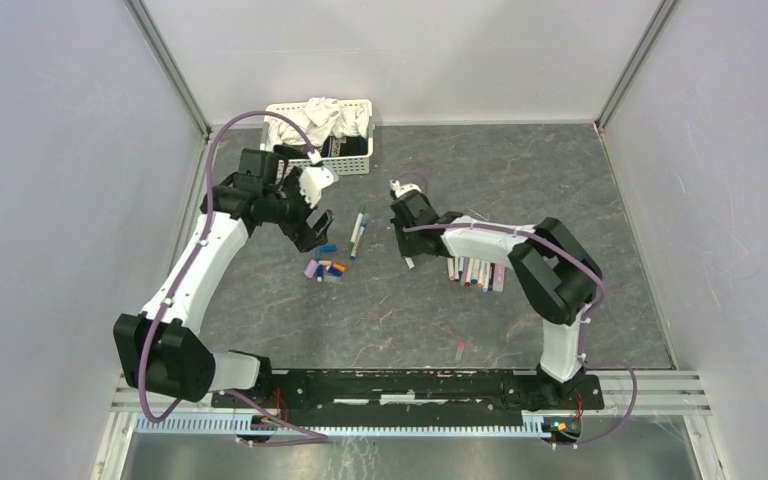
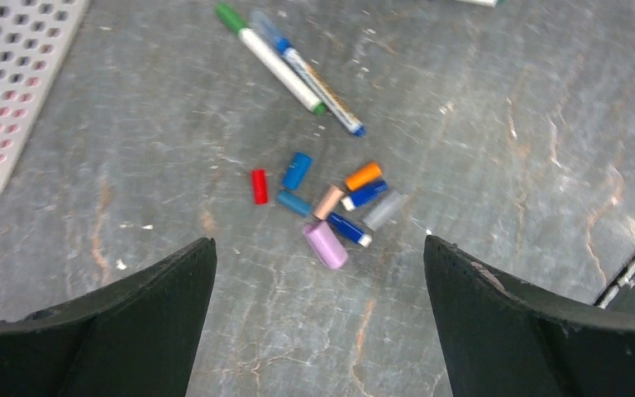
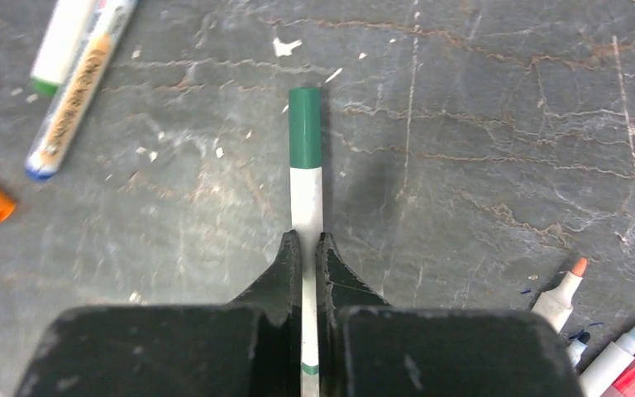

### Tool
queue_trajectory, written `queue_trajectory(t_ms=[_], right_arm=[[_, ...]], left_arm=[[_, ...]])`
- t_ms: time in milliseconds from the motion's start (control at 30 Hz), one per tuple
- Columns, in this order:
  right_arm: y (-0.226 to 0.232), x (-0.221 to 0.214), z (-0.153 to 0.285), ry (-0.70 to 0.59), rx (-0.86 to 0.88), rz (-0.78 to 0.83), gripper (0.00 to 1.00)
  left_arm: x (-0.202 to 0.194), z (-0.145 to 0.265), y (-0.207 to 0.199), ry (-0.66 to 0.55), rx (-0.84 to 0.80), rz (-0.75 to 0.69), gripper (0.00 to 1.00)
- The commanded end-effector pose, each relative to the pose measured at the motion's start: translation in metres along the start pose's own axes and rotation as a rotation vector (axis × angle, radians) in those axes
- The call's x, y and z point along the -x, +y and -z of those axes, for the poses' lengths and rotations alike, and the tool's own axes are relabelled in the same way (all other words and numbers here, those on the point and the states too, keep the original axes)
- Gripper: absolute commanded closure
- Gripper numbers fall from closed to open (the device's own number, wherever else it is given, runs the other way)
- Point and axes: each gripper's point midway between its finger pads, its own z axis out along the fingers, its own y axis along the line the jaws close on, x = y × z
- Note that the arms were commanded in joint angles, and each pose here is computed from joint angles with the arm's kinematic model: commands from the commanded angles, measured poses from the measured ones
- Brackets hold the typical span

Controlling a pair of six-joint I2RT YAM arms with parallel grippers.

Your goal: Open the pen caps

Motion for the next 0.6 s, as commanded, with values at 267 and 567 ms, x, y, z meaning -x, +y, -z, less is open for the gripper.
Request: queue_trajectory(t_ms=[267,567], right_arm=[[0.101,0.033,0.129,-0.036,0.929,0.104,1.0],[0.132,0.003,0.173,0.073,1.23,0.178,1.0]], left_arm=[[-0.015,0.003,-0.079,-0.152,-0.369,-0.32,0.0],[-0.019,0.0,-0.094,-0.169,-0.459,-0.424,0.06]])
